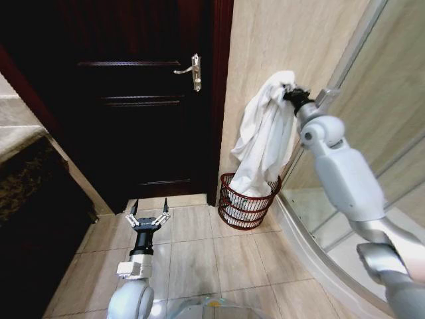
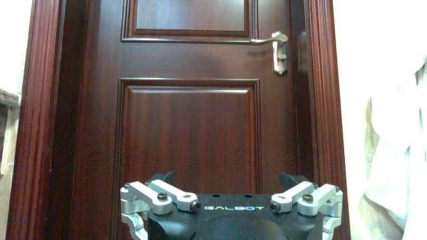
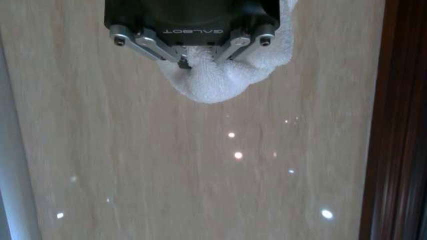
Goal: Discard the used towel into the hamper.
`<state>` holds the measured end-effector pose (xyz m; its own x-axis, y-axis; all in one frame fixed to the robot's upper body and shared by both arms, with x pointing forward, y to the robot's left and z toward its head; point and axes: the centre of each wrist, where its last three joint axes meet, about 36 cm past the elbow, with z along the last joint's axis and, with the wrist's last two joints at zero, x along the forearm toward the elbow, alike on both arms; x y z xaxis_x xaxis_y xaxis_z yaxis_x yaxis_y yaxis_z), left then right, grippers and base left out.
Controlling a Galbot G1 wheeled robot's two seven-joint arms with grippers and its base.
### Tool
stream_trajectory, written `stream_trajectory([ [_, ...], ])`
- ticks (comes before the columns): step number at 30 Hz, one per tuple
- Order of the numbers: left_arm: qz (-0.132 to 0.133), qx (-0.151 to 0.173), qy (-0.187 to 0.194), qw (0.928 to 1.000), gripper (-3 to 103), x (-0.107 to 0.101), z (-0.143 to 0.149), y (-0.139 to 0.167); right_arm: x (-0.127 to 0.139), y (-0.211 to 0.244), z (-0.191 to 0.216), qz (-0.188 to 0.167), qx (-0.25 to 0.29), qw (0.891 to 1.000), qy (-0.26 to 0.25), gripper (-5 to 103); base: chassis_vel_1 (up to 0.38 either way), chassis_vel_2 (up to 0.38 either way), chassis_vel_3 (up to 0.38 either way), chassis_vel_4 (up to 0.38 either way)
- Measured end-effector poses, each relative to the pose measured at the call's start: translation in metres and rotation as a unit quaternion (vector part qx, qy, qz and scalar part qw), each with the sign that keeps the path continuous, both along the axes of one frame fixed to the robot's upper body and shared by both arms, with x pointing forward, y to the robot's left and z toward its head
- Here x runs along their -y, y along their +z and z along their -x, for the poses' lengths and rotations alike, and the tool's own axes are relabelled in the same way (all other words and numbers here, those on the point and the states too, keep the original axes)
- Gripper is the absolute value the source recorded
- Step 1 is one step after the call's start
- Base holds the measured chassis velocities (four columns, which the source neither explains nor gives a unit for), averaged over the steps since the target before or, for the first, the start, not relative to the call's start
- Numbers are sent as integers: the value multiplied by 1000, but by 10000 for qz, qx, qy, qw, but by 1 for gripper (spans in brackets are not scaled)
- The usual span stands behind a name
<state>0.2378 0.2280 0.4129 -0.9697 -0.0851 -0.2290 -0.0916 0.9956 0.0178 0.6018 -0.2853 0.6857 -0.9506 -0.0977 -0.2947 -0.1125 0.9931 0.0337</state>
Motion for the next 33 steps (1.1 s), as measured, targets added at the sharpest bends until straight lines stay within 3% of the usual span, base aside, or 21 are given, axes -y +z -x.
stream_trajectory([
  [11,-17,21,-9,10000,100,-1,-1,0,10,-43,-1,-213,-175,9996,23,10,0,0,0,0],
  [18,-14,45,3,10000,100,-1,0,-4,13,-83,-2,-602,-458,9971,99,10,0,0,0,0],
  [33,-104,139,80,9998,100,-13,5,-3,17,-127,18,-546,-806,9952,8,10,0,0,0,0],
])
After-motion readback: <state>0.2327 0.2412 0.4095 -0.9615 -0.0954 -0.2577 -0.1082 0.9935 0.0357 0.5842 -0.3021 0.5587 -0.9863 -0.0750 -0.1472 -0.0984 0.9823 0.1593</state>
